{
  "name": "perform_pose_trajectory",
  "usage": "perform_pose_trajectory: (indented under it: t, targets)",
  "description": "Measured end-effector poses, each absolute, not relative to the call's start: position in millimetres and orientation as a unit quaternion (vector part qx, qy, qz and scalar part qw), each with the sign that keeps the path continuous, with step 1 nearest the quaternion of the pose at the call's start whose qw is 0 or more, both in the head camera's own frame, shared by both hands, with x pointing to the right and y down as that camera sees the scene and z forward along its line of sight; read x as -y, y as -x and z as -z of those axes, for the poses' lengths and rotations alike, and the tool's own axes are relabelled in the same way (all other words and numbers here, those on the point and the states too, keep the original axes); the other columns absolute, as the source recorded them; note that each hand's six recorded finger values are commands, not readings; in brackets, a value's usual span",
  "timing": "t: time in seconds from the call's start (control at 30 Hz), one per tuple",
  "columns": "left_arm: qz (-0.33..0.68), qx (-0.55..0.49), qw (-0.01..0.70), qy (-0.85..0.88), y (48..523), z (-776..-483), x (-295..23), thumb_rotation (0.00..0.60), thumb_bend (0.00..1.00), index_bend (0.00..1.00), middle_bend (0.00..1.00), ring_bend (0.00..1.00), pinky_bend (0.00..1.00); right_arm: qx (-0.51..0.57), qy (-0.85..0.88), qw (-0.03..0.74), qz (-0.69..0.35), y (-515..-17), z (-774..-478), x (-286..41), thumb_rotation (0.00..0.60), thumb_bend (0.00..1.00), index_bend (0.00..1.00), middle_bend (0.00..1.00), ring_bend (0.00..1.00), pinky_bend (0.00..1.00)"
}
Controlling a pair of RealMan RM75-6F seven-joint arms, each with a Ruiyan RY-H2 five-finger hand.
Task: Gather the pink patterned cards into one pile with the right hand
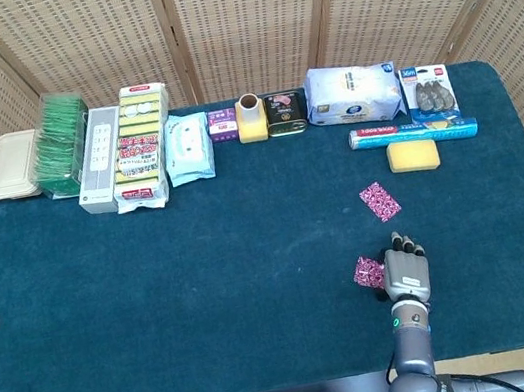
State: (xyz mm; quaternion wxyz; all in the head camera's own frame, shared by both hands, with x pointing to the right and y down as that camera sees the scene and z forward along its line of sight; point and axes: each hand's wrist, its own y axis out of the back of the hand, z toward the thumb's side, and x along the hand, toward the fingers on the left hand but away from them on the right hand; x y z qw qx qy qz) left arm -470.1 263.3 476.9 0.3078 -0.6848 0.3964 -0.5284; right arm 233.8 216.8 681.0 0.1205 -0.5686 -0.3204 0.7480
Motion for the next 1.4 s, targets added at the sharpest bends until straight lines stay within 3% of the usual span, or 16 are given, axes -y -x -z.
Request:
perform_pose_trajectory:
  t: [1.4]
  targets:
    - [0.526,-0.398,0.308,0.685,470.4,-475.6,-264.1,0.600,0.07,0.00,0.00,0.00,0.04,0.321,0.575,0.119,-0.743,-226.7,-683.6,-218.0,0.594,0.37,0.27,0.05,0.00,0.08]
